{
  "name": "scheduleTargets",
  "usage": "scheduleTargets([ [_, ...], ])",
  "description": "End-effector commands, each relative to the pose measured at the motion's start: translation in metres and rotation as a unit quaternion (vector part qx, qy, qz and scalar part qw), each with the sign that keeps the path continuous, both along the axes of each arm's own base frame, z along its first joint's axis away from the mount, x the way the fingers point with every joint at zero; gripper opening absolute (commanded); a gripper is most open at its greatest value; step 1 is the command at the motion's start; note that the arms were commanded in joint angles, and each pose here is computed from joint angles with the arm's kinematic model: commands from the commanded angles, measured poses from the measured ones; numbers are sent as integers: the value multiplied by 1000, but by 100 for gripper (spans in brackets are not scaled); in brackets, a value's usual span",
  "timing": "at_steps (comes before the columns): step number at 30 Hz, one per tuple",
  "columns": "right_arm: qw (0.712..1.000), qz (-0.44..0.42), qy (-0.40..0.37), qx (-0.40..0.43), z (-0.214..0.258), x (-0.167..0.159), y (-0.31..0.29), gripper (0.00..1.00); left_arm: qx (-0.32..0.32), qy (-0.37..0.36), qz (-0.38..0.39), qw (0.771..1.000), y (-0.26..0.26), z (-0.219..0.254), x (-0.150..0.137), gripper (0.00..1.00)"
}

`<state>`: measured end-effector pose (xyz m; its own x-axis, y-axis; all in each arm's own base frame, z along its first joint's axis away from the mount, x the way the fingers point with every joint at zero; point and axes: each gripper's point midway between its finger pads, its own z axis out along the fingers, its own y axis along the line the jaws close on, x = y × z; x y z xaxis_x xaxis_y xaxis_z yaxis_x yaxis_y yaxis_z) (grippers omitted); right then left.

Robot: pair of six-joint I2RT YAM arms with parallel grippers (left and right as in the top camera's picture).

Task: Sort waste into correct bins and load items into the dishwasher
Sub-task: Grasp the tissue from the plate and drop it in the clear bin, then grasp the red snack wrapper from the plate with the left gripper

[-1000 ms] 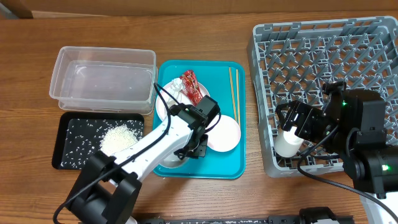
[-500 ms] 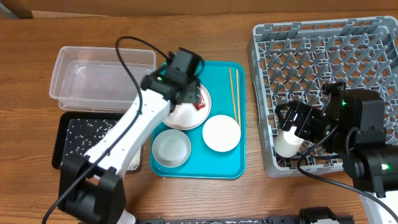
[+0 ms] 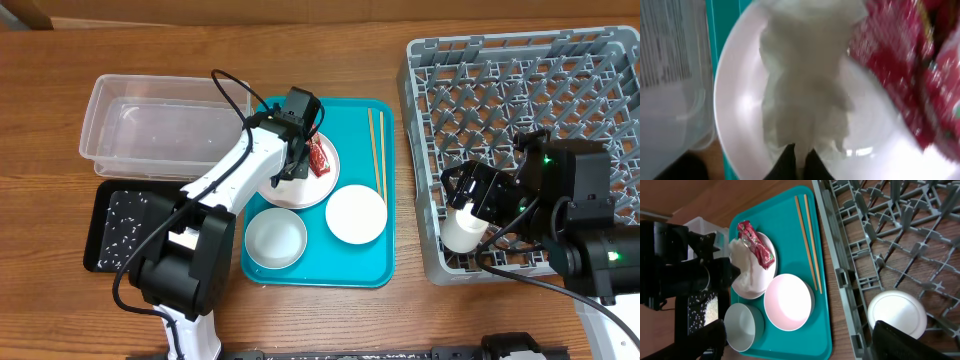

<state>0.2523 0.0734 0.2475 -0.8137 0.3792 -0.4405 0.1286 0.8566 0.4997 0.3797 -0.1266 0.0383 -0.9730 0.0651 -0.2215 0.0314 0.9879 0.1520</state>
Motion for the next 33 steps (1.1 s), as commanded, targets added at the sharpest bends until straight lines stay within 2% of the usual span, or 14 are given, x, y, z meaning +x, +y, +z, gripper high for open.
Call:
scheduleTargets([
  [1, 1000, 4, -14, 1, 9, 2, 1, 95, -15, -33, 3, 999, 0, 48, 17, 4],
  [8, 1000, 4, -13, 1, 9, 2, 1, 95, -46, -126, 54, 990, 40, 163, 35, 4],
  [11, 1000, 4, -14, 1, 9, 2, 1, 95, -31, -145, 96, 984, 77, 176, 38, 4],
  [14, 1000, 4, -16, 1, 9, 3, 1, 95, -11, -129, 137, 982, 113, 162, 39, 4],
  [15, 1000, 4, -17, 2, 10, 3, 1, 95, -9, -121, 146, 982, 122, 154, 40, 9],
  [16, 1000, 4, -17, 1, 10, 3, 1, 95, -8, -114, 153, 982, 127, 148, 41, 34],
  [17, 1000, 4, -17, 1, 10, 3, 1, 95, -10, -105, 158, 982, 131, 141, 42, 53],
  [18, 1000, 4, -17, 1, 10, 3, 1, 95, -14, -100, 160, 982, 132, 136, 44, 59],
  [22, 1000, 4, -17, 1, 10, 3, 1, 95, -49, -109, 150, 981, 117, 146, 48, 71],
  [25, 1000, 4, -14, 1, 9, 2, 1, 95, -85, -132, 126, 980, 86, 162, 55, 71],
  [26, 1000, 3, -14, 1, 9, 2, 1, 95, -83, -136, 119, 980, 78, 164, 55, 77],
  [29, 1000, 4, -13, 1, 9, 2, 1, 95, -97, -135, 135, 977, 53, 155, 55, 74],
  [33, 1000, 4, -14, 1, 9, 2, 1, 95, -105, -126, 108, 981, 8, 121, 64, 71],
])
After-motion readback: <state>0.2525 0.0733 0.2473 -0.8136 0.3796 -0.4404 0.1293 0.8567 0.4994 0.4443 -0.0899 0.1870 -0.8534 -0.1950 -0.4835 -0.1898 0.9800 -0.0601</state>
